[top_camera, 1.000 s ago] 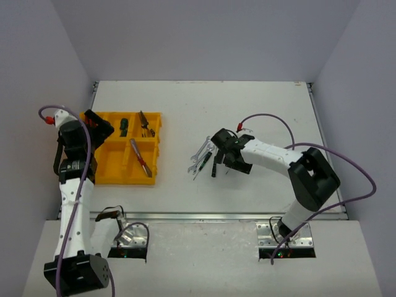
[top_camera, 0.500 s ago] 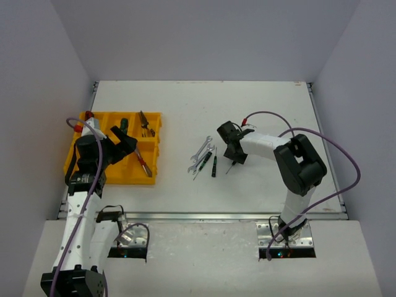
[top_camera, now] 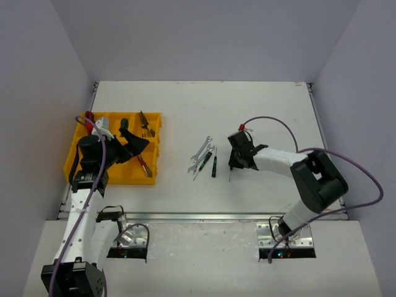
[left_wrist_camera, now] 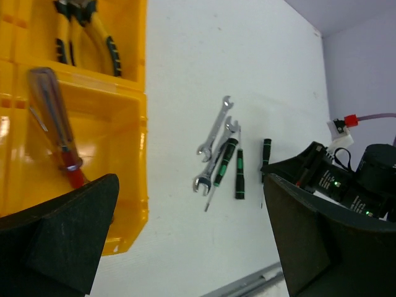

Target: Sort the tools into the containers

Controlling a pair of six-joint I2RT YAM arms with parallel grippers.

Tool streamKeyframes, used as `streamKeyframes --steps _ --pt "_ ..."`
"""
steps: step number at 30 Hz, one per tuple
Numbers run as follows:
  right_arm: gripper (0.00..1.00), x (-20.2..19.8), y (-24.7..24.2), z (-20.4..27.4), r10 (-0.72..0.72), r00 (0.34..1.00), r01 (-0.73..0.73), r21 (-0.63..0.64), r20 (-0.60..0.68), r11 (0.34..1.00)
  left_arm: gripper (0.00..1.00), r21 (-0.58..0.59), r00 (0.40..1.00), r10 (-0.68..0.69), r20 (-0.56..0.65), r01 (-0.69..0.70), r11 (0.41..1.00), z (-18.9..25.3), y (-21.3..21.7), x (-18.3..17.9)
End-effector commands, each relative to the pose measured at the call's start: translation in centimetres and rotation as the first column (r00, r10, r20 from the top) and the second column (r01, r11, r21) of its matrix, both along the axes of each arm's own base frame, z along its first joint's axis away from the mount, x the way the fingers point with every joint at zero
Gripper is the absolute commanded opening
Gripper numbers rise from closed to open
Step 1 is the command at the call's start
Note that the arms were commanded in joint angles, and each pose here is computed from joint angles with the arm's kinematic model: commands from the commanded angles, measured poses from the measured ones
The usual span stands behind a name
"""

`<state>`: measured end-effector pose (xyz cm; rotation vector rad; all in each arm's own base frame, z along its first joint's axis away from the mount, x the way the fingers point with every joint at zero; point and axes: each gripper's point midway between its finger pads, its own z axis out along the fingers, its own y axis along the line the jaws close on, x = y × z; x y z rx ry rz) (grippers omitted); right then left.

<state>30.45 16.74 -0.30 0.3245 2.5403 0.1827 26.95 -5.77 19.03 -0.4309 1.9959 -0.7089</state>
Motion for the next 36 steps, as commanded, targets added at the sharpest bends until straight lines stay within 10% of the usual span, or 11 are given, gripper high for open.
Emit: streamKeyframes --steps 1,3,7,12,24,30,31,34,36 --pt "0.00 -1.8 6.9 8.1 0.367 0.885 -0.400 0.067 0.287 0.914 1.00 -0.206 0.939 -0.276 0.204 0.317 0.926 3.9 -6.0 -1.0" --pt "0.00 -3.6 10.2 10.9 0.501 0.782 -0.572 0.106 0.372 0.814 1.00 -0.251 0.915 -0.321 0.243 0.379 0.891 4.9 -7.9 -1.6" --pt "0.00 -10.8 16.3 17.8 0.654 0.498 -0.867 0.316 0.570 0.386 1.00 -0.254 0.831 -0.400 0.387 0.513 0.820 7.9 -12.2 -3.6" --pt "0.00 -13.8 17.7 22.0 0.636 0.397 -0.917 0.322 0.662 0.237 0.98 -0.276 0.798 -0.428 0.424 0.565 0.778 9.2 -15.0 -4.9" --pt "0.00 -12.8 17.0 24.8 0.554 0.411 -0.908 0.270 0.724 0.320 0.45 -0.293 0.789 -0.508 0.346 0.606 0.740 6.9 -19.2 -6.2" --pt "0.02 -12.1 16.9 24.9 0.546 0.427 -0.897 0.263 0.721 0.355 0.00 -0.283 0.782 -0.512 0.355 0.612 0.739 7.7 -19.5 -6.3" --pt "0.12 -12.1 17.0 24.9 0.548 0.425 -0.898 0.263 0.720 0.351 0.00 -0.278 0.789 -0.507 0.347 0.603 0.748 7.7 -19.4 -6.1" --pt "0.96 -11.3 16.6 24.1 0.553 0.469 -0.873 0.266 0.689 0.409 0.00 -0.193 0.895 -0.391 0.217 0.432 0.881 5.9 -17.6 -3.0" --pt "0.99 -9.9 15.5 23.4 0.540 0.529 -0.823 0.240 0.655 0.515 0.00 -0.012 0.979 -0.196 0.059 0.197 0.980 3.7 -13.5 -0.4"
